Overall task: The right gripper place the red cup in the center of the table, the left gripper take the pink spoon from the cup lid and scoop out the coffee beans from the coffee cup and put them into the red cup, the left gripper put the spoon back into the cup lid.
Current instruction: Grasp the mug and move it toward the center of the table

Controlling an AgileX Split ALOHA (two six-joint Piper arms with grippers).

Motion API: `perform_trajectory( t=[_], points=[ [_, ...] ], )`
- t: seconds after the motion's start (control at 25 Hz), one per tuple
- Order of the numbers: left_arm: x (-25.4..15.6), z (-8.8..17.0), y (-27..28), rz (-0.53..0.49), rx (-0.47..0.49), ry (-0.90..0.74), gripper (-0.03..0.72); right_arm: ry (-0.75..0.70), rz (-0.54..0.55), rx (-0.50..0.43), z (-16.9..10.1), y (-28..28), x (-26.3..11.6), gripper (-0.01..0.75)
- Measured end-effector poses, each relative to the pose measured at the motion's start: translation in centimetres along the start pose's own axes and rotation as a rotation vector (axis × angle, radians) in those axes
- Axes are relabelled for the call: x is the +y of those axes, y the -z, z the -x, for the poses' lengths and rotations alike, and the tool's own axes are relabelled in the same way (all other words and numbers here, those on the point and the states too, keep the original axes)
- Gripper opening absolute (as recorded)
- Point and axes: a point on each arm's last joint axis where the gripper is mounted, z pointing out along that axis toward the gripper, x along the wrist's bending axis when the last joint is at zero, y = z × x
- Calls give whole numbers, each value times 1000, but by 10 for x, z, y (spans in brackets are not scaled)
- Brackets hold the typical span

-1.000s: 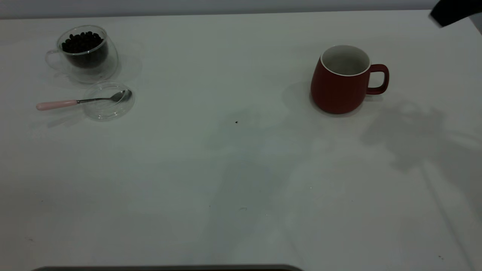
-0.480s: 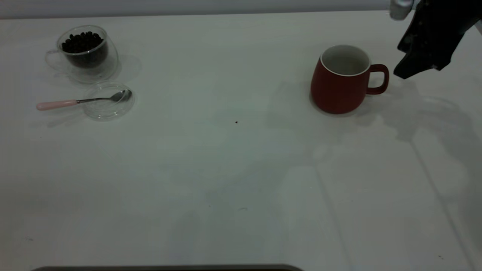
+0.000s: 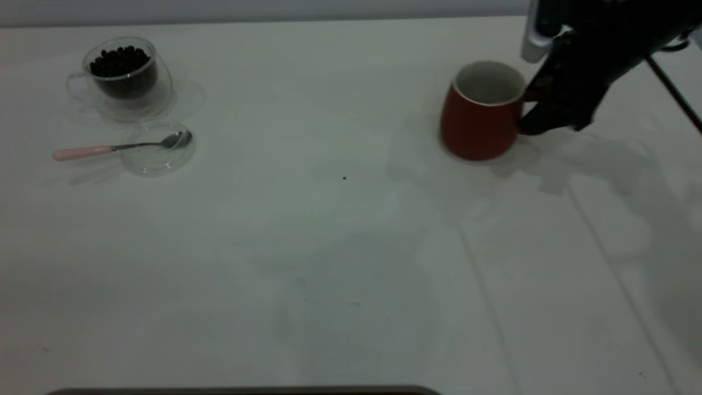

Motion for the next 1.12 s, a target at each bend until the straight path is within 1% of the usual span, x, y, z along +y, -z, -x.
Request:
perform_trajectory(
  t=[0.12,0.24,0.44,0.6,0.72,0.84,0.92,1.0,1.08,1.12],
  points=[
    [0,0,0,0,0,0,434,15,16,11,-8,-11,16,573],
    [0,0,0,0,0,0,434,66,43,18,-15,-20,41,567],
    [0,0,0,0,0,0,434,123,105,21,-26,-33,83,545],
    [0,0,0,0,0,0,434,133,162,23,-37,-45,115,542],
    [0,0,0,0,0,0,434,139,191,33,-47,-51,132,542],
    [0,0,0,0,0,0,434,151,214,69,-54,-51,138,542],
    [0,0,0,0,0,0,434,112,223,88,-52,-45,138,542],
    [0,0,0,0,0,0,434,42,214,99,-45,-27,134,542],
    [0,0,0,0,0,0,434,-50,192,98,-38,-1,127,542],
    [0,0,0,0,0,0,434,-130,189,96,-33,17,125,542]
  ],
)
